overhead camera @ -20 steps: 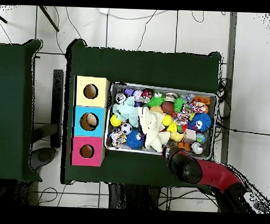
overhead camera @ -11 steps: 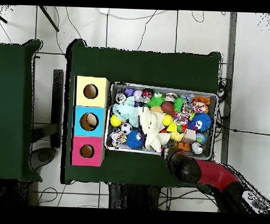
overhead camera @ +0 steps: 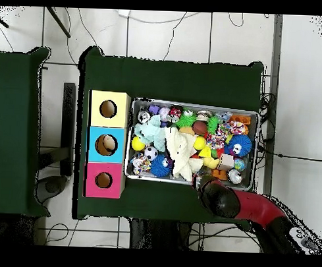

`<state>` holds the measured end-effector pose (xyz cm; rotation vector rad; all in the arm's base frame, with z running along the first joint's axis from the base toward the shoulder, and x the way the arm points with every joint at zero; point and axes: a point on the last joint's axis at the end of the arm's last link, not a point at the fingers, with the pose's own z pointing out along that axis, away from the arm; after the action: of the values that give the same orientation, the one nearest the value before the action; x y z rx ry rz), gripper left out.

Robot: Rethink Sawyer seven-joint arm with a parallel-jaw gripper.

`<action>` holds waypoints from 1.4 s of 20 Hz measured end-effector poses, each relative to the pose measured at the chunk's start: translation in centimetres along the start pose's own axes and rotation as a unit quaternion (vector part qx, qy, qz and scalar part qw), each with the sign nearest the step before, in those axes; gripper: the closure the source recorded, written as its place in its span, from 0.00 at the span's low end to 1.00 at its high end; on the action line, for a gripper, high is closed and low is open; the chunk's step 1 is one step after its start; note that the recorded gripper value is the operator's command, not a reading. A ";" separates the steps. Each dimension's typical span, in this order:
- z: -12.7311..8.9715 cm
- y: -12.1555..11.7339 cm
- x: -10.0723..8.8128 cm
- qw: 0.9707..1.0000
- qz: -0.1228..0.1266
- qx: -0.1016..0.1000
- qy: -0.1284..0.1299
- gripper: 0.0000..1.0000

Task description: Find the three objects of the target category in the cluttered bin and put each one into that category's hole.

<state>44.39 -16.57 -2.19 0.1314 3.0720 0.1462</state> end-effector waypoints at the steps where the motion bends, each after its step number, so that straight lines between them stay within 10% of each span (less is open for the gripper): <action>1: 0.0 0.0 0.0 1.000 0.000 0.000 0.000 0.00; 28: 0.5 -1.2 -2.1 0.997 0.009 -0.032 0.075 0.00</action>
<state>46.42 -17.91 -2.72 0.1528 3.2119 0.2684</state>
